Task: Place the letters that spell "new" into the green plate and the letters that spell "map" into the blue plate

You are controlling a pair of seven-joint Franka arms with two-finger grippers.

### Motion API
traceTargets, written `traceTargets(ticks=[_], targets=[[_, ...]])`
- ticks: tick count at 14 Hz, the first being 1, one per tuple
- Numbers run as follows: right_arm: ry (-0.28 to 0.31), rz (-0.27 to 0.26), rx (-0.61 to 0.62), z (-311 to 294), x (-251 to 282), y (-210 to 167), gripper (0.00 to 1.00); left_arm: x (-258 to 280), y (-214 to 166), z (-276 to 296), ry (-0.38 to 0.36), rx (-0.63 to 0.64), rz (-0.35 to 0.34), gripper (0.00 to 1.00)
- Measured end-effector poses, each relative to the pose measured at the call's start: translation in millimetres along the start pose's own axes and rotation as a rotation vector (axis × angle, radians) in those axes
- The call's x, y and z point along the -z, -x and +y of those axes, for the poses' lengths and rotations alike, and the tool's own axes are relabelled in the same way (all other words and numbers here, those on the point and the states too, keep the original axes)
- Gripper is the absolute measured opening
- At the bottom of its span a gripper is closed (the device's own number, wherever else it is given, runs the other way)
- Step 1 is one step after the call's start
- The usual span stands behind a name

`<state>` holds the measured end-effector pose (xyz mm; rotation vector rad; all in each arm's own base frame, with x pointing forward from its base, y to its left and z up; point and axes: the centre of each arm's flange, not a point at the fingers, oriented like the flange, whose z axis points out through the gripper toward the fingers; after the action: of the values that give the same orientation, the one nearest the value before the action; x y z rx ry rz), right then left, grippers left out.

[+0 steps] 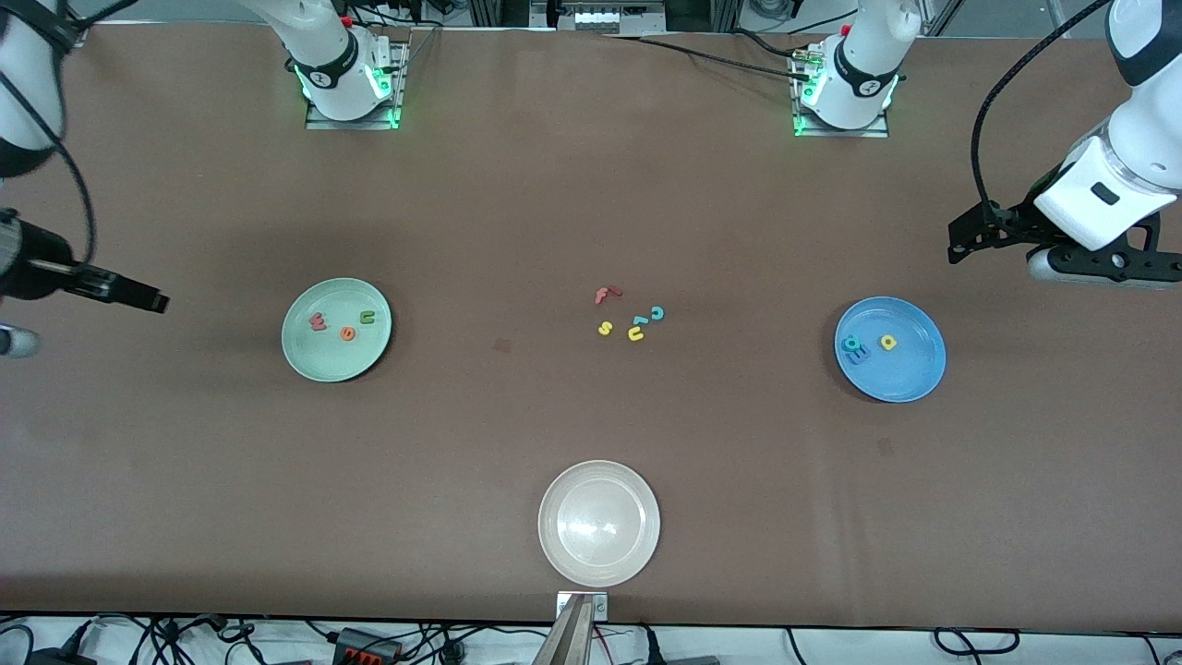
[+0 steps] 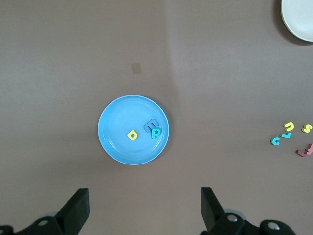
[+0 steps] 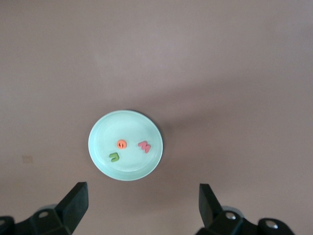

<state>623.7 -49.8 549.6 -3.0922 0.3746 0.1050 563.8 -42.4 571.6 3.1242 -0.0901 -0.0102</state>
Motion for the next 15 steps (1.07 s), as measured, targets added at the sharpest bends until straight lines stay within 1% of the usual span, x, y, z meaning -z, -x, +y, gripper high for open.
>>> traceTargets(ticks=[3,4,6,10,12,15], targets=[[-0.05,0.049,-0.011,31.9,33.5,5.4,1.0,0.0,0.0,0.2,0.0,0.0,0.0,1.0],[-0.059,0.061,-0.007,43.1,43.7,9.9,1.0,0.0,0.0,0.2,0.0,0.0,0.0,1.0],[-0.061,0.065,0.025,57.0,61.7,23.0,1.0,0.1,0.0,0.3,0.0,-0.001,0.0,1.0],[-0.039,0.07,0.079,46.5,69.6,30.4,1.0,0.1,0.0,3.6,0.0,-0.006,0.0,1.0],[0.001,0.071,0.112,30.0,68.8,32.0,1.0,0.1,0.2,8.9,0.0,-0.016,0.0,1.0],[0.016,0.071,0.106,34.7,68.8,31.5,1.0,0.1,0.2,10.3,0.0,-0.018,0.0,1.0]])
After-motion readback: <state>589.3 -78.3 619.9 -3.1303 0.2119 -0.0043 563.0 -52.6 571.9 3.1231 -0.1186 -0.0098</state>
